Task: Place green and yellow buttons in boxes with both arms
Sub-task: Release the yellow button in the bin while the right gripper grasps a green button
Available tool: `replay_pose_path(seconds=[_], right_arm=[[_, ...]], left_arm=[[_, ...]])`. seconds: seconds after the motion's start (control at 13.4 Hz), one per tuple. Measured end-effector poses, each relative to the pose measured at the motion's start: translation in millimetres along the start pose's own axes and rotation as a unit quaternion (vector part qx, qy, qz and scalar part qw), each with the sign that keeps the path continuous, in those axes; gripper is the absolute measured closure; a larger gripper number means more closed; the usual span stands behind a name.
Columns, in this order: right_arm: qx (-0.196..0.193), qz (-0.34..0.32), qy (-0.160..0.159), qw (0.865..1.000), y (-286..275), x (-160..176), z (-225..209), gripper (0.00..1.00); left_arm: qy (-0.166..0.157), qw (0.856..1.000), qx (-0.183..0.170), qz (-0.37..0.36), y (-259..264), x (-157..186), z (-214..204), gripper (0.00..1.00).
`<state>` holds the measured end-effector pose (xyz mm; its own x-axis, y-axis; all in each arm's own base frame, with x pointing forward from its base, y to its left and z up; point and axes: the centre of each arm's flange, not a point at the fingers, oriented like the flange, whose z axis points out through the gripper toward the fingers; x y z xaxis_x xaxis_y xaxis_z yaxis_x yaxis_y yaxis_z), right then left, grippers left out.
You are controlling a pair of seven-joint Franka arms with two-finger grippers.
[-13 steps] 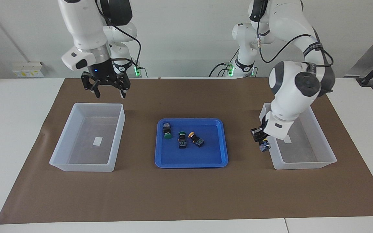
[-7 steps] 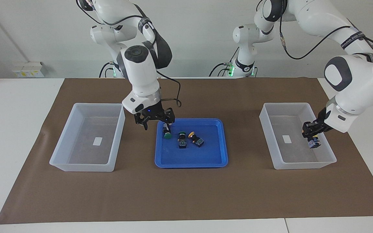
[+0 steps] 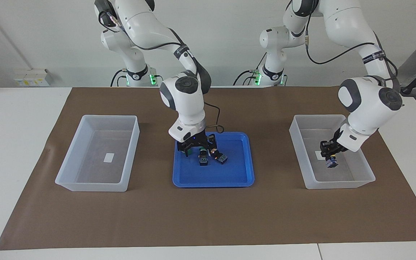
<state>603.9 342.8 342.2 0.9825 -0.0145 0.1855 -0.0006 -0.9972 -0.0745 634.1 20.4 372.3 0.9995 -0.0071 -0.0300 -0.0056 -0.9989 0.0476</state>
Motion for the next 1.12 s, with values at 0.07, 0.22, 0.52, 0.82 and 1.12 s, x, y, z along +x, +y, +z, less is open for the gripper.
replay_pose_path(seconds=[0.07,0.22,0.52,0.82,1.12], right_arm=[[0.000,-0.001,0.001,1.000,0.5,0.0,11.8,0.00],[-0.002,0.000,-0.004,1.000,2.3,-0.8,22.7,0.00],[-0.007,-0.003,-0.016,1.000,2.3,-7.0,40.1,0.00],[-0.018,-0.011,-0.028,0.999,3.7,-18.7,54.6,0.15],[-0.018,-0.015,-0.023,0.999,1.7,-18.2,49.1,0.54]], left_arm=[[0.004,1.000,0.001,0.003,3.2,-4.0,14.2,0.67],[0.022,1.000,0.002,0.007,6.8,-12.1,44.9,0.67],[0.032,0.999,0.003,0.009,9.7,-17.0,64.1,0.67],[0.032,0.999,0.003,0.010,10.0,-16.9,64.1,0.67],[0.029,0.999,0.003,0.013,11.3,-12.4,54.7,0.52]])
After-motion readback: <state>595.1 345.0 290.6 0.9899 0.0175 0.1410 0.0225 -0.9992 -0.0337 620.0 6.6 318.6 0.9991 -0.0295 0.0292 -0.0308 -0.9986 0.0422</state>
